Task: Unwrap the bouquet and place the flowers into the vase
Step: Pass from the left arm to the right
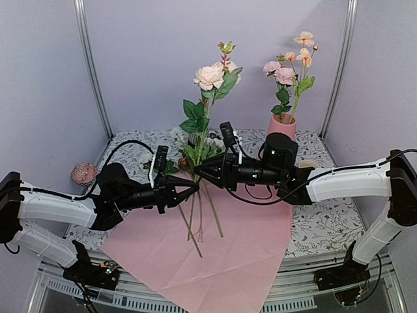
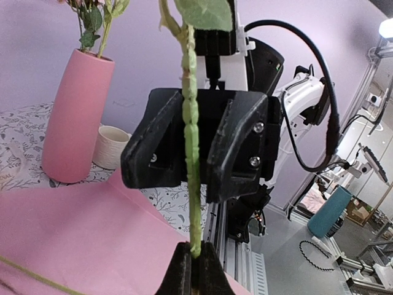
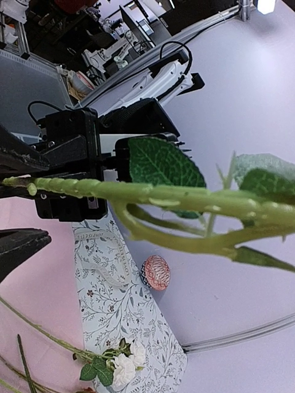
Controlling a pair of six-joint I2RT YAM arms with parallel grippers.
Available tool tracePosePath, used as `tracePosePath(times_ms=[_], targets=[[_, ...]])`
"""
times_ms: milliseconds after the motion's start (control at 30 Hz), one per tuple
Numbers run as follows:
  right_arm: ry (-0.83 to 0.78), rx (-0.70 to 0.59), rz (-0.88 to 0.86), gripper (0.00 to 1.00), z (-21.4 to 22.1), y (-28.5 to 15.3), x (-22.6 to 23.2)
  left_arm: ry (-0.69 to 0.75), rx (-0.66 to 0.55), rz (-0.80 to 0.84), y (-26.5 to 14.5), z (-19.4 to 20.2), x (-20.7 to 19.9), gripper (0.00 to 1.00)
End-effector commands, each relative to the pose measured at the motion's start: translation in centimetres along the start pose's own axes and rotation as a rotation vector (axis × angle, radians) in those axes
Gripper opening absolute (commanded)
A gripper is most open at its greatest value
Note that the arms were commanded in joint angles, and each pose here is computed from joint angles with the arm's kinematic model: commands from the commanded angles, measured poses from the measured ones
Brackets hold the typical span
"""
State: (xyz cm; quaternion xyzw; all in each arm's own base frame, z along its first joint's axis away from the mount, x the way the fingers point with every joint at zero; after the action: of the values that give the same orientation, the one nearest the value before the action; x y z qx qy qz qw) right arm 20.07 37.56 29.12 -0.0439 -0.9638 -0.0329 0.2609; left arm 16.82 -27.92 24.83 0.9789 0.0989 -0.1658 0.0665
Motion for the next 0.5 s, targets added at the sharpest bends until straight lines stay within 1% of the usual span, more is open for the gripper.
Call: tracePosePath(times_ms=[0, 100, 167, 200, 267, 467], targets=[[-0.004, -0.016, -0.073, 0.29, -0.9, 0.6, 1.1, 0.04, -0.026, 0.032, -0.1, -0.6, -0.8, 0.0], [-0.003, -0.016, -0.075, 0.21, -0.9, 0.6, 1.2, 0.039, -0.021, 0.03, -0.1, -0.4, -0.8, 0.0], [0.0, -0.018, -0.065, 0.09, -0.8, 0.3, 1.1, 0.039, -0.018, 0.029, -0.1, -0.2, -0.7, 0.0], [0.001, -0.024, -0.054, 0.05, -0.9, 0.2, 1.1, 0.038, -0.017, 0.03, -0.2, -0.2, -0.7, 0.02], [0.006, -0.032, -0.026, 0.03, -0.7, -0.3, 0.9, 0.037, -0.015, 0.029, -0.3, -0.1, -0.8, 0.15], [0.01, -0.043, 0.129, 0.03, -0.9, -2.6, -0.7, 0.037, -0.015, -0.007, -0.9, 0.1, -0.6, 0.6]])
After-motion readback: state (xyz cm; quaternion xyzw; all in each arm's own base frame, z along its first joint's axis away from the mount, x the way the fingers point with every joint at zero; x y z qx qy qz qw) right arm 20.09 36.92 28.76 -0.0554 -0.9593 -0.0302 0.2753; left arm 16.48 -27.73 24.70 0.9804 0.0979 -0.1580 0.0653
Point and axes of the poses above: each gripper's point midway between its finger pads, its own y axis out along the fingers, its own x axis along the line the jaws close on, z = x × y, the point moved 7 cm from there along -y, back along the fingers, and after that the axes turned 6 degrees about y, right-handed, at the moved point
